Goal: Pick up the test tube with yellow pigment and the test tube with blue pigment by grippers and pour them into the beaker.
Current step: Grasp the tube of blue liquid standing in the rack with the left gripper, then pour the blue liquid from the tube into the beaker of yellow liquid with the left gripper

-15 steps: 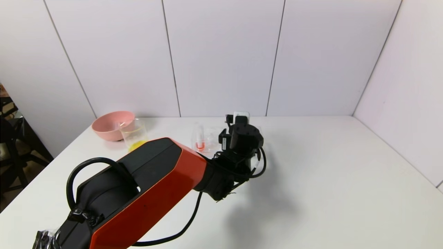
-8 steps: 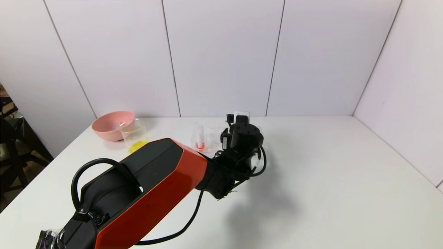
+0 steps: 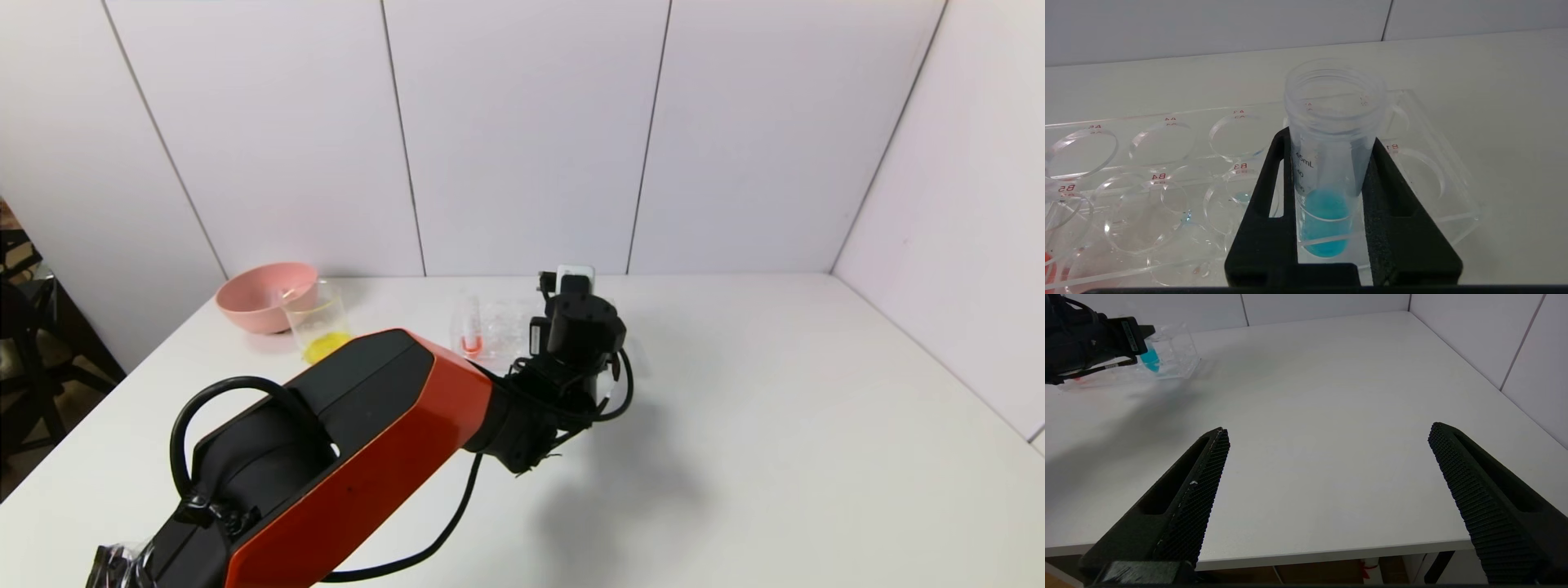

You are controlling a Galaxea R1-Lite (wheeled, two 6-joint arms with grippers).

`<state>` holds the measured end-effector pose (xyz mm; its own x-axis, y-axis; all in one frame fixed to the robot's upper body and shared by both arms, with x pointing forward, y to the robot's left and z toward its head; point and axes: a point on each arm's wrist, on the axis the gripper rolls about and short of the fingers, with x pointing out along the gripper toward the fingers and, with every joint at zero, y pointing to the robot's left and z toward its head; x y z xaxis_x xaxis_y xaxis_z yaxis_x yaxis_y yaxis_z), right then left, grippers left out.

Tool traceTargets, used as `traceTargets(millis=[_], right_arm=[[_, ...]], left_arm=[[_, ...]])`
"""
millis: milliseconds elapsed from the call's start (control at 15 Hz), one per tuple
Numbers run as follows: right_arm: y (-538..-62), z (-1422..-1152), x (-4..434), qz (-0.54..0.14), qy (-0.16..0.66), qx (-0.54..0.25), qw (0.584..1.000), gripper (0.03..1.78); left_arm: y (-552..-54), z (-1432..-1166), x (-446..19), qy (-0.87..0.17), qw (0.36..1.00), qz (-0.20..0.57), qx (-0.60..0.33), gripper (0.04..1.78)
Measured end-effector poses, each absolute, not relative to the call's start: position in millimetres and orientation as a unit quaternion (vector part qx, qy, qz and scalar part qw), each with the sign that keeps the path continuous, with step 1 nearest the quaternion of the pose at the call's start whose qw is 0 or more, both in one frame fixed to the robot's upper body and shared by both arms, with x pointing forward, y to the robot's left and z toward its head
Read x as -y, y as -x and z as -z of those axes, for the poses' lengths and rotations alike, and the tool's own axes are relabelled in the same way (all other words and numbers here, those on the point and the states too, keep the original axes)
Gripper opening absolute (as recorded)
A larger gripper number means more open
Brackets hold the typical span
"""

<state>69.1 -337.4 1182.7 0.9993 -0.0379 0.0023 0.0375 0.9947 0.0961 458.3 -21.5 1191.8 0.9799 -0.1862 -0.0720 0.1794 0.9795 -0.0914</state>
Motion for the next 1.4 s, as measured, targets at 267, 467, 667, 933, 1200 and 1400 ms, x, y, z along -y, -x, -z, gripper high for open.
traceTargets(millis=[267, 467, 667, 933, 1200, 1400], right_arm=[[-69, -1183, 337, 0.019, -0.048, 0.002, 0.999, 1.77], [-69, -1183, 337, 0.019, -0.048, 0.002, 0.999, 1.77], [-69, -1183, 337, 0.019, -0.048, 0.002, 0.999, 1.77], [-69, -1183, 337, 0.019, -0.048, 0.002, 0.999, 1.77], [-69, -1183, 337, 0.019, -0.048, 0.002, 0.999, 1.77], [-69, -1183, 337, 0.019, -0.048, 0.002, 0.999, 1.77]], left_arm=[[-458, -1193, 22, 0.041, 0.994, 0.091, -0.040, 0.46], [-457, -1194, 21, 0.040, 0.994, 0.091, -0.038, 0.46], [-456, -1198, 22, 0.041, 0.994, 0.090, -0.035, 0.46], [-454, -1208, 21, 0.039, 0.995, 0.092, -0.028, 0.46], [-447, -1225, 21, 0.041, 0.994, 0.097, -0.018, 0.46], [-443, -1238, 22, 0.037, 0.994, 0.101, -0.005, 0.46]])
